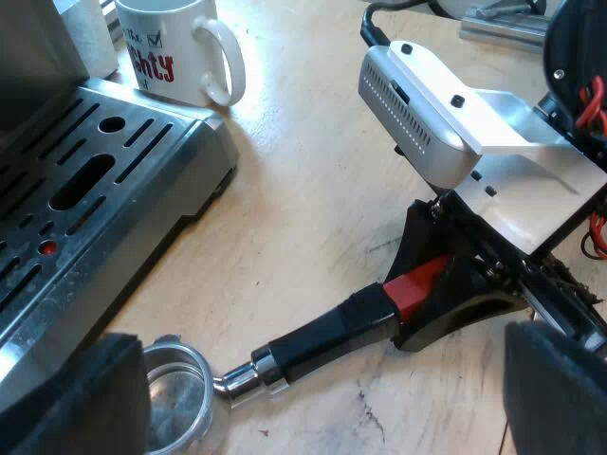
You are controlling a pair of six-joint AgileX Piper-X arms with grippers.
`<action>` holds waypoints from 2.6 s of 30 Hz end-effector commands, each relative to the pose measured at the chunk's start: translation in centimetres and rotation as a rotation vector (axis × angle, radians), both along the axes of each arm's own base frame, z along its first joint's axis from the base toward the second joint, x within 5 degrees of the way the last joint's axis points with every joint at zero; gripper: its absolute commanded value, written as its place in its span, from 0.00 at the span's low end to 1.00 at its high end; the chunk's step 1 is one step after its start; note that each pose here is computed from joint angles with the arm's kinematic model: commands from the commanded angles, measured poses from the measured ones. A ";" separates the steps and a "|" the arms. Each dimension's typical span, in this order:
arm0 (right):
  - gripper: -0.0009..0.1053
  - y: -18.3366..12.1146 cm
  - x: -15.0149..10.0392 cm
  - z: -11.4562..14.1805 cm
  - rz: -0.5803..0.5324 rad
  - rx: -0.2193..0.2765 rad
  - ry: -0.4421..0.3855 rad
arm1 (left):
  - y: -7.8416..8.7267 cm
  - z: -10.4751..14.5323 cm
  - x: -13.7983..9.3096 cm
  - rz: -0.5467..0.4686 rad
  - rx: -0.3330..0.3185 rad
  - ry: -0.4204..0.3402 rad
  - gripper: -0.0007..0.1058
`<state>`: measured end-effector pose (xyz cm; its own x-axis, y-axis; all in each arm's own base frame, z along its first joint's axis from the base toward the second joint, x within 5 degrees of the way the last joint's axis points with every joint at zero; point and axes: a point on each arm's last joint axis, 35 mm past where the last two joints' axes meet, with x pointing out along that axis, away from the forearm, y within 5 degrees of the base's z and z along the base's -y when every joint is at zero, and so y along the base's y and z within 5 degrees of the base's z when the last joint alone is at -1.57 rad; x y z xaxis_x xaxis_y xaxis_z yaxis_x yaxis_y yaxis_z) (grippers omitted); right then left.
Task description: Grind coffee beans and then tamp
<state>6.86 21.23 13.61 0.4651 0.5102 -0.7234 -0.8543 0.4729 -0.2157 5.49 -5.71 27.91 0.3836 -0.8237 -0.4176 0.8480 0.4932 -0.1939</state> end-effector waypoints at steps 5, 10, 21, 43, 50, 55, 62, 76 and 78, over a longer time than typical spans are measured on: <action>0.01 0.6 0.3 0.9 -0.020 0.062 -0.021 | 0.1 0.2 -0.2 -0.007 -0.008 -0.002 0.72; 0.01 0.5 0.2 0.8 -0.041 0.062 0.002 | 0.1 0.2 -0.2 -0.007 -0.008 -0.003 0.72; 0.01 0.4 0.1 0.7 -0.026 0.060 0.036 | 0.1 0.2 -0.2 -0.007 -0.008 -0.003 0.72; 0.48 0.2 0.1 0.6 -0.029 -0.003 0.050 | 0.2 -0.1 -0.3 -0.007 0.010 0.023 0.72; 0.48 0.4 0.1 1.0 -0.030 -0.061 0.065 | 0.2 -0.2 -0.3 -0.007 0.012 0.027 0.72; 0.48 0.6 0.1 1.7 -0.032 -0.119 0.080 | 0.2 -0.1 -0.3 -0.007 0.011 0.025 0.72; 0.48 1.1 0.3 4.6 -0.015 -0.181 0.083 | 0.2 -0.1 -0.3 -0.002 0.010 0.020 0.72; 0.48 0.1 0.1 10.2 0.006 0.062 -0.045 | 1.1 3.2 -0.5 0.170 0.027 -0.105 0.72; 0.48 0.7 -0.3 12.2 0.092 0.182 -0.148 | 1.3 4.4 -0.8 0.179 0.008 -0.134 0.72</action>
<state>6.73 21.21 23.89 0.4885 0.5730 -0.6580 -0.8548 0.4655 -0.2293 5.16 -4.82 30.54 0.5351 -0.7365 -0.4139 0.7745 0.6233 -0.1077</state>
